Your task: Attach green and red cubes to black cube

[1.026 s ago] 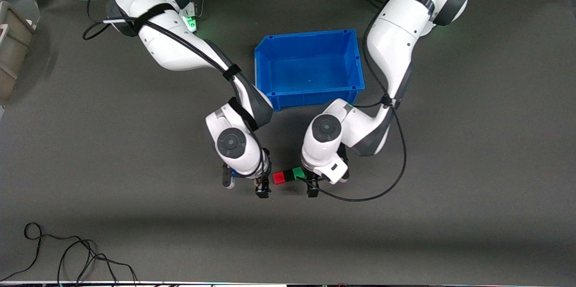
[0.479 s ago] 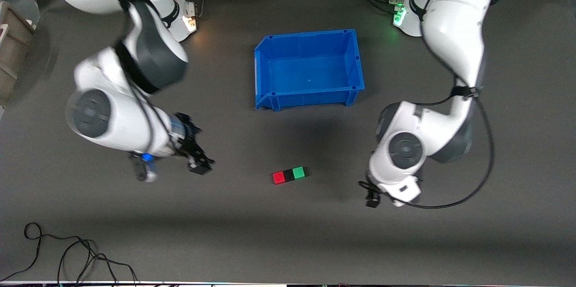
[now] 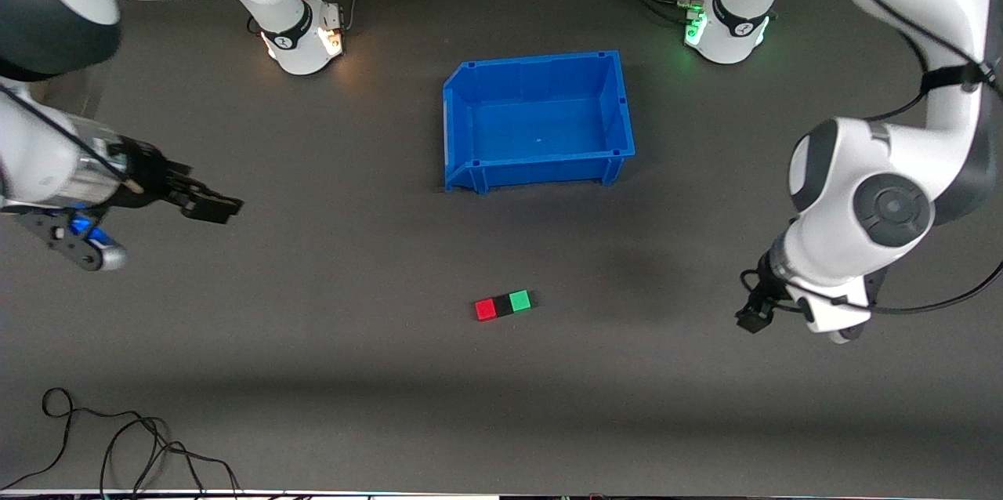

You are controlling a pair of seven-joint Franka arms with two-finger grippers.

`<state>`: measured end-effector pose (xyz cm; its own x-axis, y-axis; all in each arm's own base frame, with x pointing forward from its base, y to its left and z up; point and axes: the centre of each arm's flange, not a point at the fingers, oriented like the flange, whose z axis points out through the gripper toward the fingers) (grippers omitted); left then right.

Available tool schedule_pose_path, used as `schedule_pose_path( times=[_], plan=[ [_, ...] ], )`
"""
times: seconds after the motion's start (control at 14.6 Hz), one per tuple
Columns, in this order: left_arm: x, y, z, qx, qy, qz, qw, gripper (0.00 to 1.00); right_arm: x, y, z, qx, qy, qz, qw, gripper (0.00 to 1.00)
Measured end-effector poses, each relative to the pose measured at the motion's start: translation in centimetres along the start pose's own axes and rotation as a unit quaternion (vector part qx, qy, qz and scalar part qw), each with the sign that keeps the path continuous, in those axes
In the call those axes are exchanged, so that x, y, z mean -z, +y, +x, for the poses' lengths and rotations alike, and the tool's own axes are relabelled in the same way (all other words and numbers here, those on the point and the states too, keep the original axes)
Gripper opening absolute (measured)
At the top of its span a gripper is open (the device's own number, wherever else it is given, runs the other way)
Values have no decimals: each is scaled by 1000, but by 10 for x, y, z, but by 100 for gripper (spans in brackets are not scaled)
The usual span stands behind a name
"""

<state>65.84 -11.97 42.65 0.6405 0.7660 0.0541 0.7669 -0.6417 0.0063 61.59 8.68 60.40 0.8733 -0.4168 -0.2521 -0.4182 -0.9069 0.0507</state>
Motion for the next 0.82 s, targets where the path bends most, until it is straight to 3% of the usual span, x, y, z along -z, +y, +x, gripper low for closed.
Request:
schedule_pose_path(
  times=[0.14, 0.21, 0.41, 0.62, 0.82],
  plan=[
    [25, -33, 11, -105, -14, 17, 994, 100, 2, 25, 7, 74, 9, -20, 997, 100],
    [40, -44, 13, -168, -19, 21, 985, 100, 1, 30, 9, 96, 12, -28, 995, 100],
    [72, -59, 8, -327, -25, 22, 944, 100, -7, 29, 13, 126, 40, -22, 991, 100],
    [88, -72, 12, -389, -29, 23, 920, 100, -14, 36, 5, 154, 73, -12, 985, 100],
    [106, -99, 29, -395, -34, 27, 917, 100, -17, 46, -5, 169, 98, -5, 981, 100]
  ],
)
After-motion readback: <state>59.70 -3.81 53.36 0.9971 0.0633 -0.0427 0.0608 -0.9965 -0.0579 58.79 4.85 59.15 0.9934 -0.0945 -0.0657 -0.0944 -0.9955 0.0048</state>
